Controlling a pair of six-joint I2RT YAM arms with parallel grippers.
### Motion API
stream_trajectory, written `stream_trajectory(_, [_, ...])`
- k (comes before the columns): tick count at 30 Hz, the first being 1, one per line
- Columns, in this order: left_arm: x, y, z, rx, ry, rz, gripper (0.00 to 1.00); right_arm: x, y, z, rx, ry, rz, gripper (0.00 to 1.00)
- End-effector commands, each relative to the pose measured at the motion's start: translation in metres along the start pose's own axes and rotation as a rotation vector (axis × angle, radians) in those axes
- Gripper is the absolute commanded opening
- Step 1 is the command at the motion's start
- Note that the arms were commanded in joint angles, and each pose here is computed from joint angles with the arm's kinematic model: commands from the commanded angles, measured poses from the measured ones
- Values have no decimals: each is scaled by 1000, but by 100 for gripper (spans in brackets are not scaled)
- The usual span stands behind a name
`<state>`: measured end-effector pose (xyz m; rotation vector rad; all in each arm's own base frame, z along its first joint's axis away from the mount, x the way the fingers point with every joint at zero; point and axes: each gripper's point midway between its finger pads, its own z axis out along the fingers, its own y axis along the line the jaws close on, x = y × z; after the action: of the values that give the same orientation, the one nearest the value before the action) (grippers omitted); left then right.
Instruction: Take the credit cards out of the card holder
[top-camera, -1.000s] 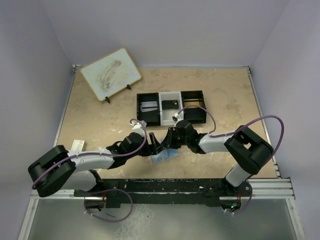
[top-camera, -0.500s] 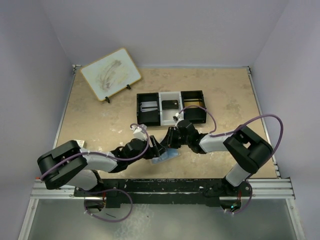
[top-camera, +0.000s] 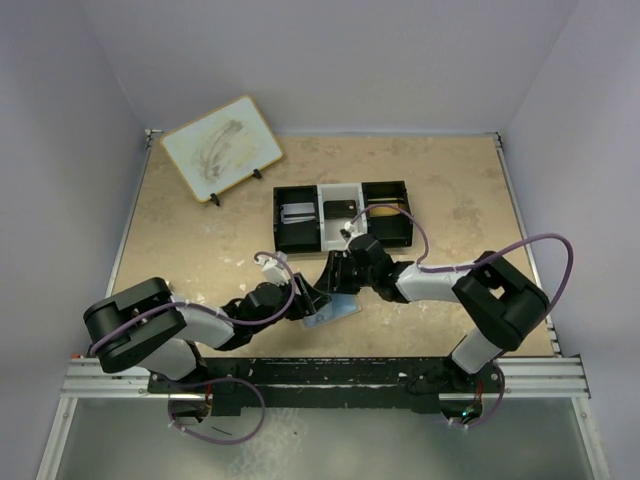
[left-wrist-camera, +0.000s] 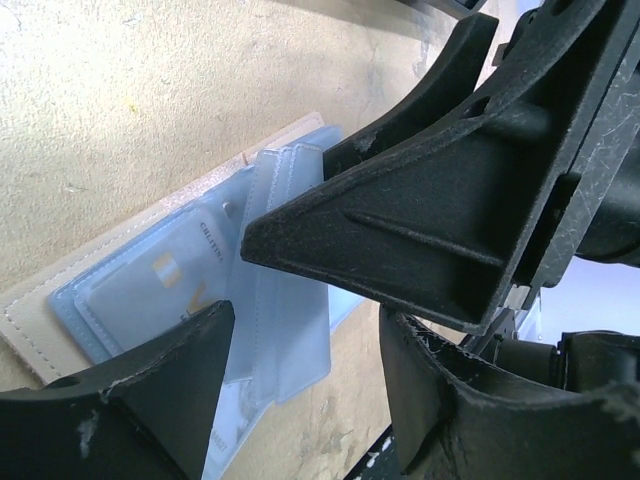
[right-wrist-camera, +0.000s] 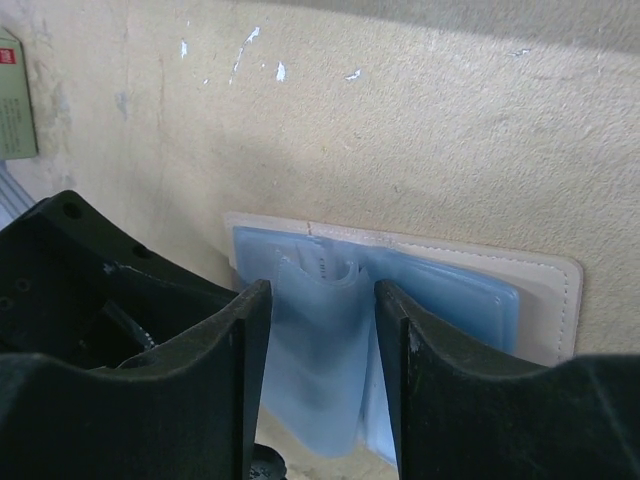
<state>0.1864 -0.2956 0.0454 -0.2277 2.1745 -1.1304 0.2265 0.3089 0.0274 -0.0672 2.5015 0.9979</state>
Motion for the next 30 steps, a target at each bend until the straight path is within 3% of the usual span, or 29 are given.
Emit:
stream_trajectory(1, [11,7,-2,4,35,-7,58,10,-40,-7,207,42,-85,52])
stream_trajectory(7, [13,-6,2,57,50,1,55,3,-40,-8,258,41,-126,55])
stream_trajectory(15, [11,-13,4,65,52,20,55,1,-32,-17,247,42,-120,29])
stream_trajectory(22, [-1,-27,1,88,19,30,58,0,-28,-18,203,11,-93,12])
stream_trajectory(30, [-12,6,-9,-94,-20,99,63,7,-26,-14,93,4,-23,12])
